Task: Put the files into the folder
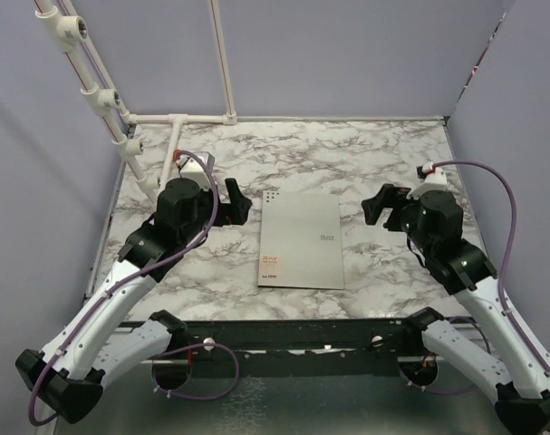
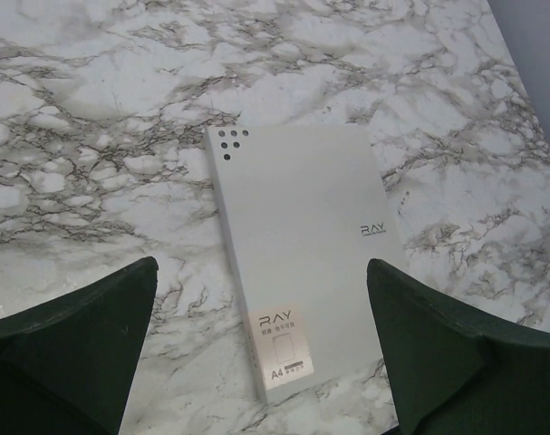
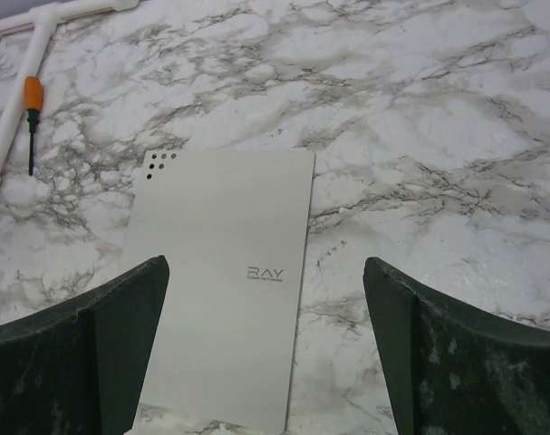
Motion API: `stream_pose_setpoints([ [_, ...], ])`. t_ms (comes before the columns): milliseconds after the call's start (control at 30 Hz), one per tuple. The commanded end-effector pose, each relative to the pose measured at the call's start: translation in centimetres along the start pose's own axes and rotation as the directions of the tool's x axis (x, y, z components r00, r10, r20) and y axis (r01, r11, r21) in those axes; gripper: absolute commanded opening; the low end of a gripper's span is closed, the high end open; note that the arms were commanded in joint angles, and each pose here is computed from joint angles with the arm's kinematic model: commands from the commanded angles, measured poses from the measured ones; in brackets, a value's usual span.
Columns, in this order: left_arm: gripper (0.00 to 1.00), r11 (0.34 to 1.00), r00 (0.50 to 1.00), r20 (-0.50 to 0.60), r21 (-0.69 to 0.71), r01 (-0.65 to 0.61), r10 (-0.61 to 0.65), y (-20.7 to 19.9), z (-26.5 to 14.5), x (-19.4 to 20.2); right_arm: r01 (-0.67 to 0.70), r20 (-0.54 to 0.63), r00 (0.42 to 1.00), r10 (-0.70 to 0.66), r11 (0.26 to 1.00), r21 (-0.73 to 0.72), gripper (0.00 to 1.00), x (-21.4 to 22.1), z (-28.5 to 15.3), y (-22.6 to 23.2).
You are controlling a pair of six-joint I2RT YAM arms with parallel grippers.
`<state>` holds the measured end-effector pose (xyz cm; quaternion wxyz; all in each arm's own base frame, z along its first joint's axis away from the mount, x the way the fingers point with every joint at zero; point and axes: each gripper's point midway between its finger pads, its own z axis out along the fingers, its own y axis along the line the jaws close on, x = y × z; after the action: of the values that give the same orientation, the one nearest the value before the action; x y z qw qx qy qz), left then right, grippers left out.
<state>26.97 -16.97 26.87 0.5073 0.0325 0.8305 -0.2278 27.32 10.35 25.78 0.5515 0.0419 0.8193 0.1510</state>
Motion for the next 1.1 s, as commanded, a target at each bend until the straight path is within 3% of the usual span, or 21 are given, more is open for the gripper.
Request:
stream_pose_setpoints([
  [0, 0.99, 1.0, 0.996, 0.089, -0.023, 0.0, 0.002, 1.1, -1.0, -0.3, 0.012, 0.07, 0.998, -0.006, 0.996, -0.09, 0.93, -0.1, -1.5, 0.8],
  [333, 0.99, 0.998, 0.999, 0.045, 0.054, 0.014, -0.016, 0.7, -1.1, 2.8, 0.053, 0.192, 0.981, -0.02, 0.984, -0.168, 0.94, -0.7, -4.2, 1.0],
  [500, 0.99, 0.999, 0.996, 0.088, 0.036, 0.006, -0.009, 1.5, -1.4, 2.7, 0.083, 0.256, 0.966, -0.033, 0.979, -0.186, 0.94, -1.4, -5.0, 1.1],
  [1067, 0.99, 0.988, 0.998, 0.034, 0.143, -0.055, 0.051, -0.2, -1.7, 4.0, 0.076, 0.276, 0.961, -0.015, 0.974, -0.213, 0.96, -1.7, -5.9, 1.3],
])
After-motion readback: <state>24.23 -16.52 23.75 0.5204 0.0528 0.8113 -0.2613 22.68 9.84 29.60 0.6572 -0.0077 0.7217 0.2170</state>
